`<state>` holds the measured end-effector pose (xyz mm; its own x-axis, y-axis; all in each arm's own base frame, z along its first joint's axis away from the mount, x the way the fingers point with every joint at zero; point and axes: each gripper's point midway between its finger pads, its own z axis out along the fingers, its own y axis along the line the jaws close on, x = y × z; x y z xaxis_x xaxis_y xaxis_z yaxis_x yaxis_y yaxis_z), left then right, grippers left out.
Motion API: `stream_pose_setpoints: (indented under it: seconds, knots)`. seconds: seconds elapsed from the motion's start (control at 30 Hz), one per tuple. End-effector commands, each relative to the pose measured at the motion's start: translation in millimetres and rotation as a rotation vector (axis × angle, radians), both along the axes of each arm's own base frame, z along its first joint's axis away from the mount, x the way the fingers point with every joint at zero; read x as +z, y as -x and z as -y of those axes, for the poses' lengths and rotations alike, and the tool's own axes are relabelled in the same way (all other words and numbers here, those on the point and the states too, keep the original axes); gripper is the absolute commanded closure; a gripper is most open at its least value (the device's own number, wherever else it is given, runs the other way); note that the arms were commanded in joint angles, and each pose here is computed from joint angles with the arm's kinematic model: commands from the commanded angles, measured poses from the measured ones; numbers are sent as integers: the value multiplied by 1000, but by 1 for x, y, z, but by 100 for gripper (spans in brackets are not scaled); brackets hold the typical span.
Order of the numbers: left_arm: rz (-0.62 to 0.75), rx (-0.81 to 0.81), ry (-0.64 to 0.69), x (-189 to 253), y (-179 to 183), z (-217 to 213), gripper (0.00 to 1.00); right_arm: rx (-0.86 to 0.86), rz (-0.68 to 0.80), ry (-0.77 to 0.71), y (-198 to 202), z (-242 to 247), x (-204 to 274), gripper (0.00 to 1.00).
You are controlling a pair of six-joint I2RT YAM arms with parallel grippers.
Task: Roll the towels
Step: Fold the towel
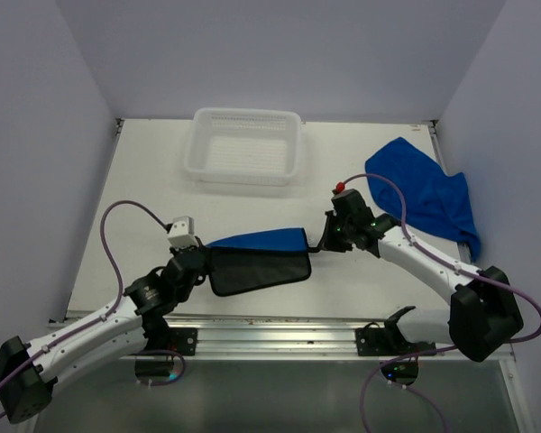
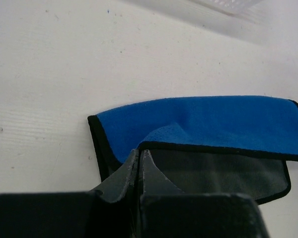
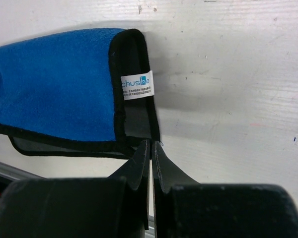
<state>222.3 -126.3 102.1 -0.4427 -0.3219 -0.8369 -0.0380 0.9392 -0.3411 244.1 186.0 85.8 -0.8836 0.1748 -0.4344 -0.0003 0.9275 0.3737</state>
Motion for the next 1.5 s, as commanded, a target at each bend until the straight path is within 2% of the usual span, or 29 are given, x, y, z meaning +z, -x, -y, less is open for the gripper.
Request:
stream_pose_setpoints:
  seconds: [0.0,0.73,1.0,1.37,1.43,1.47]
  knots:
    - [-11,-1,36,-7,4,1,100,-20,-4,18,6,7,0,100]
    - [-23,-46,76,-16,14,4,100,98,-51,75,30,-14,-27,100]
    - [-34,-61,80,-23,15,7,100,53,-82,143,30,-5,-41,100]
    - [-14,-73,92,-19,15,8,100,14,-28,140,22,-2,-20,100]
    - [-9,-74,100,-17,16,8,96,18,-36,147,22,-1,-23,100]
    - [-6,-73,106,-16,16,8,90,20,-40,152,22,-1,-24,100]
